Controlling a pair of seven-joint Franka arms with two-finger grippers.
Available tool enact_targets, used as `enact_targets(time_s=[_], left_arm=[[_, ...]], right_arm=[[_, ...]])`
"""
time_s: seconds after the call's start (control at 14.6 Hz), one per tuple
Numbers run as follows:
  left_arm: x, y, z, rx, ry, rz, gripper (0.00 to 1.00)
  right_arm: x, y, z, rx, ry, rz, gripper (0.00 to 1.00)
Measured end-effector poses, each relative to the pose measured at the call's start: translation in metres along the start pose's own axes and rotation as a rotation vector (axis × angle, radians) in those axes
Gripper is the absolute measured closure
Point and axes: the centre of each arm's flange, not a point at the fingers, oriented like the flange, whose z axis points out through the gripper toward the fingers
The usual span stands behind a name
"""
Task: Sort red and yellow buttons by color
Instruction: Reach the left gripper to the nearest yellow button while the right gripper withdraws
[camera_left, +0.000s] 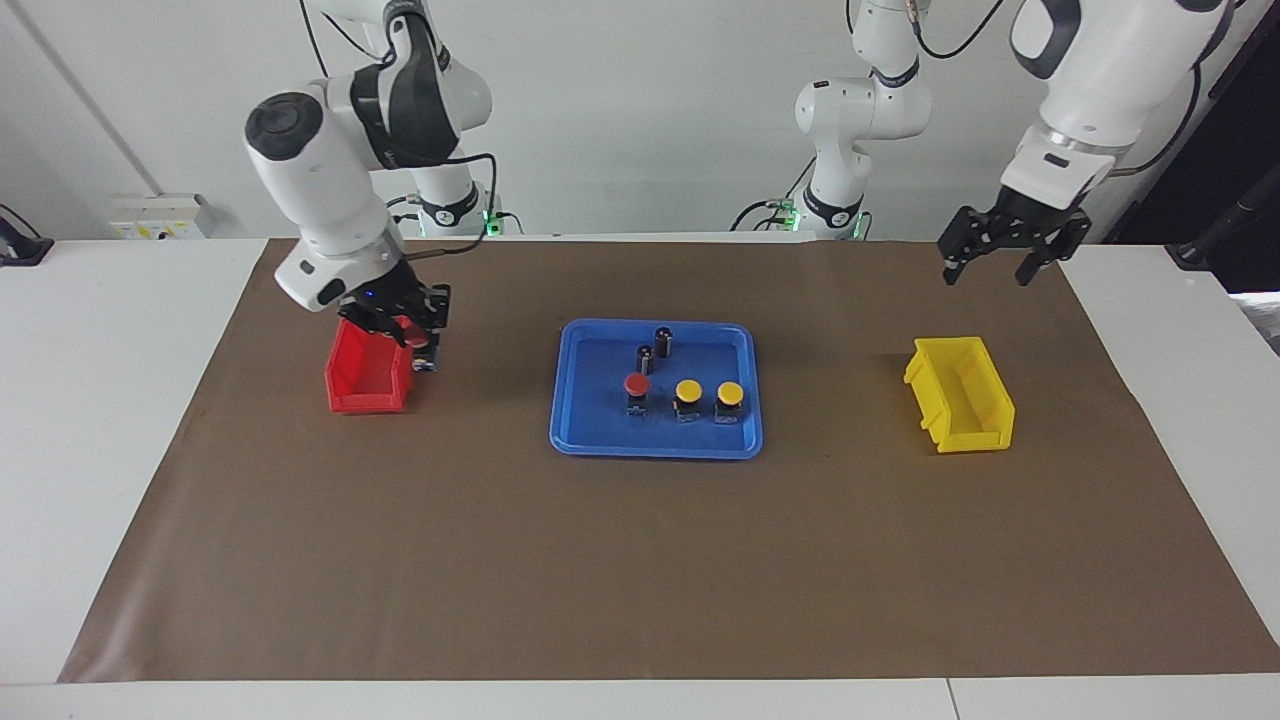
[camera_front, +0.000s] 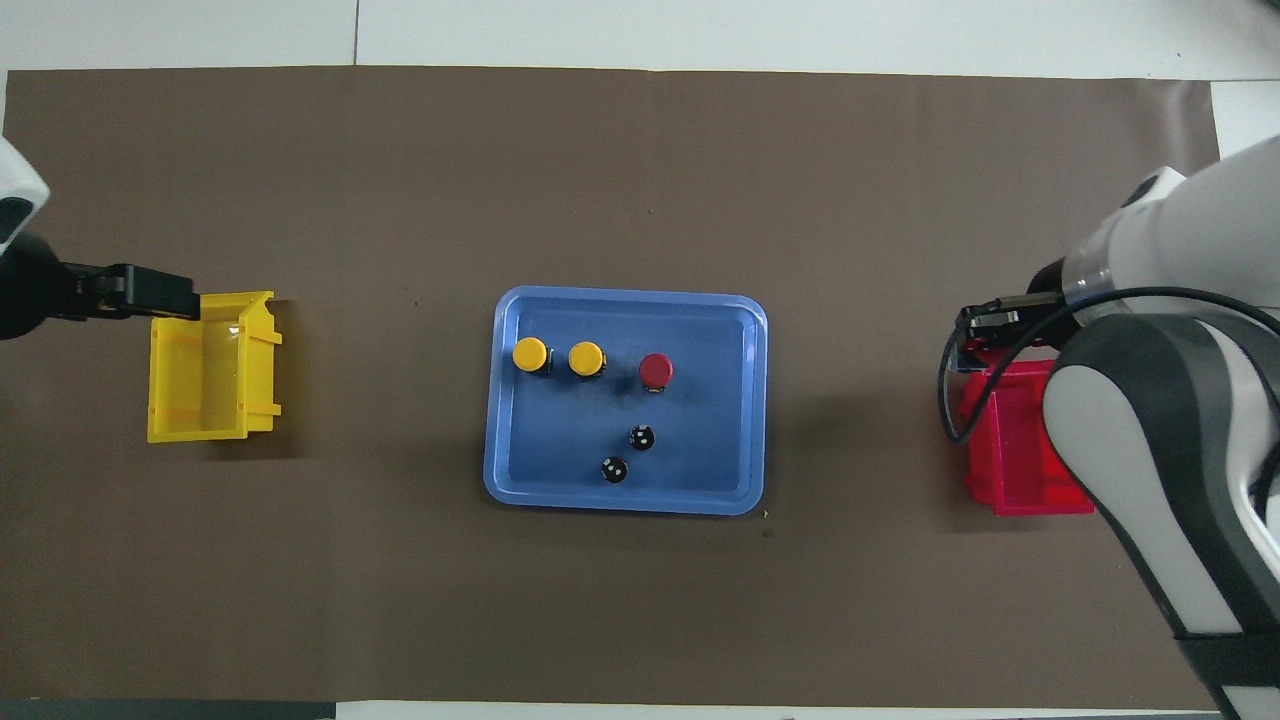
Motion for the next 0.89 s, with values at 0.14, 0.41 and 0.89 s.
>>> enact_targets(time_s=[0.14, 0.41, 0.89], left_arm=[[0.001, 0.061, 0.032, -0.010, 0.004, -0.038, 0.00], [0.005, 0.159, 0.118, -0.016, -0.019, -0.060, 0.00], [0.006, 0.182, 0.210, -0.013, -0.032, -0.073, 0.15]], right_arm=[[-0.032, 0.025, 0.013, 0.008, 0.000, -0.032, 0.59], [-0.073, 0.067, 0.052, 0.017, 0.012, -0.098, 0.59], [-0.093, 0.099, 0.097, 0.013, 0.030, -0.100, 0.59]])
